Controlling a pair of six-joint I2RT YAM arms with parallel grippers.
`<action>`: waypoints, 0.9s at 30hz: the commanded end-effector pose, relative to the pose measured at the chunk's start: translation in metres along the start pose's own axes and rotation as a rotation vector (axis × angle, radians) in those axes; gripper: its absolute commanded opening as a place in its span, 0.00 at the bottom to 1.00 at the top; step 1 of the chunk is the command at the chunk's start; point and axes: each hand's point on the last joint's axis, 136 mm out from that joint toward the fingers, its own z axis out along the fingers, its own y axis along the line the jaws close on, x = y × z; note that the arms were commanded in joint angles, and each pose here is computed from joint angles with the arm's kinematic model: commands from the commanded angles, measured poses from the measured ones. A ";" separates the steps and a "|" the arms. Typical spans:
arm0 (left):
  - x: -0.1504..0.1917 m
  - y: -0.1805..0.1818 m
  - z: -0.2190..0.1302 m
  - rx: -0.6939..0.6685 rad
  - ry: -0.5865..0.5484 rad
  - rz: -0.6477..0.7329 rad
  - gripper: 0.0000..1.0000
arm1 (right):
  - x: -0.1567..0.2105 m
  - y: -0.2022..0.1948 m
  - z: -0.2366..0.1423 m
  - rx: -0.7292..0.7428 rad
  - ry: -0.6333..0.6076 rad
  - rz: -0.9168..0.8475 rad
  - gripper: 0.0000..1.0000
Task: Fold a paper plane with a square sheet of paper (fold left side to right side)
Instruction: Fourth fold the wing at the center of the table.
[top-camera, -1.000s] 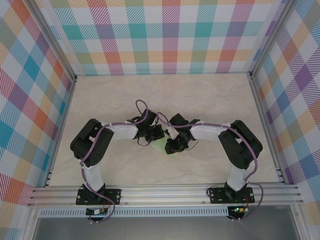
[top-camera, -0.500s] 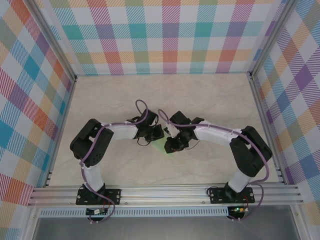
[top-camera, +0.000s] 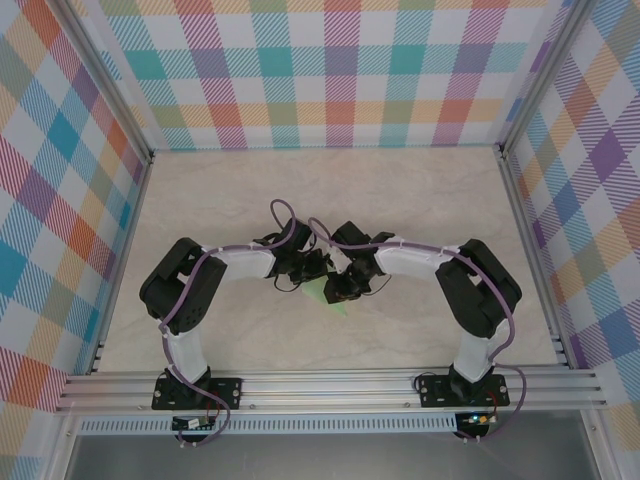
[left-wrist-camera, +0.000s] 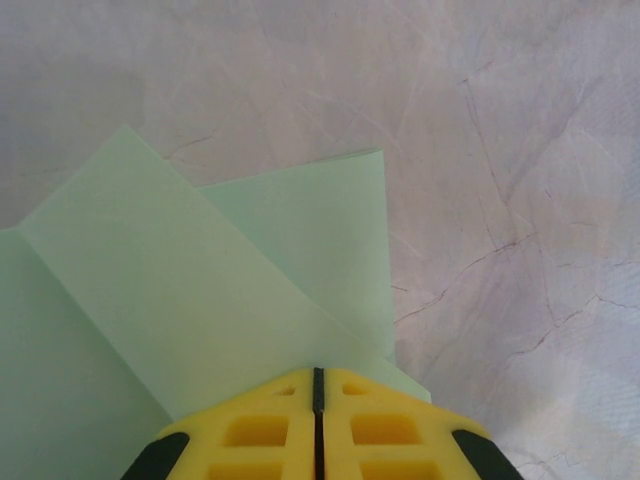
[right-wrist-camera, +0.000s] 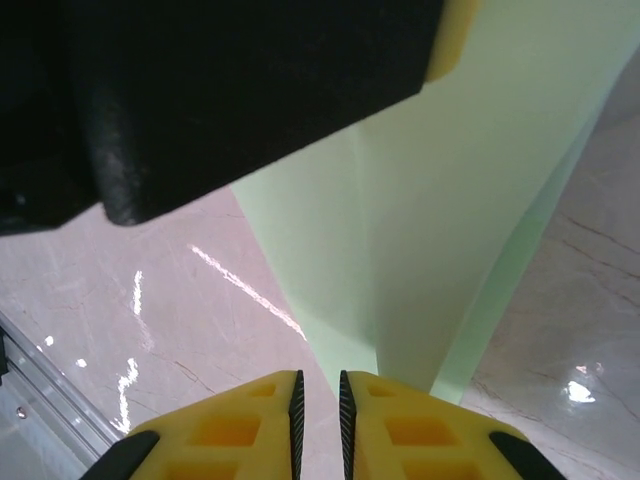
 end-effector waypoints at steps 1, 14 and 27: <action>0.024 0.044 0.003 -0.161 0.069 -0.034 0.08 | 0.014 -0.011 0.008 0.037 0.041 0.027 0.19; 0.021 0.038 0.001 -0.150 0.065 -0.034 0.08 | 0.009 0.019 -0.041 -0.139 -0.187 0.019 0.16; 0.020 0.035 0.001 -0.147 0.062 -0.032 0.08 | -0.002 0.021 -0.007 -0.196 -0.190 0.131 0.14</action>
